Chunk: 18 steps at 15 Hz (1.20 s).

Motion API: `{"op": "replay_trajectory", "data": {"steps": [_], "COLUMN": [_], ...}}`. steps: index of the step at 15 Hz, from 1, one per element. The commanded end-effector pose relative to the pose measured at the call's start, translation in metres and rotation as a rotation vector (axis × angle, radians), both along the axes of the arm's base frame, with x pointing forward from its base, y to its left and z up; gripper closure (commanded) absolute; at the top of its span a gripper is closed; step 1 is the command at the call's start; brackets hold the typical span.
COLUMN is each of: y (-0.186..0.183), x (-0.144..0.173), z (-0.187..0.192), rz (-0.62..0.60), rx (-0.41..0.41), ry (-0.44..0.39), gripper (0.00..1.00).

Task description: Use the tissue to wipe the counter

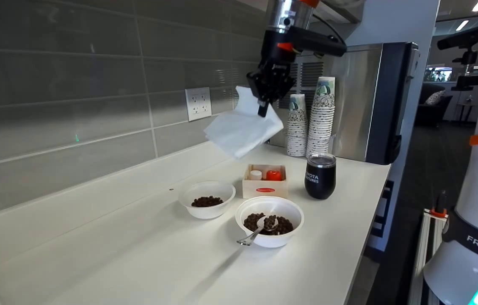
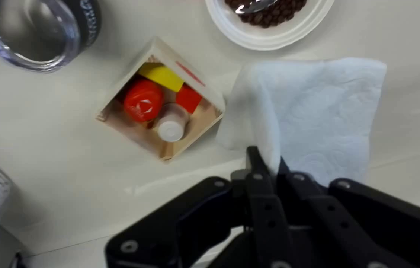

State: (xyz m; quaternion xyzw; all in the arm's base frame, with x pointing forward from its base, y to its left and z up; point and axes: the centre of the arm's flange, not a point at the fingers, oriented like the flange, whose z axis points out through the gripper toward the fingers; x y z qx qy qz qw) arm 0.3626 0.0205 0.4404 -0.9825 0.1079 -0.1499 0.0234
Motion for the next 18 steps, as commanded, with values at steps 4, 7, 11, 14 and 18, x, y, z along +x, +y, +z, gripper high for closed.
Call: {"op": "replay_trajectory", "data": {"steps": [4, 7, 11, 14, 18], "y": [-0.139, -0.195, -0.238, -0.250, -0.248], "x": [-0.027, -0.015, 0.016, 0.048, 0.088], "z": [0.066, 0.048, 0.005, -0.033, -0.078], "rz": [-0.371, -0.538, -0.709, -0.763, -0.783], "rx": [0.023, -0.013, -0.102, -0.128, -0.123], "ry": [-0.144, -0.148, -0.096, -0.029, 0.066], "gripper": [0.98, 0.98, 0.98, 0.98, 0.98]}}
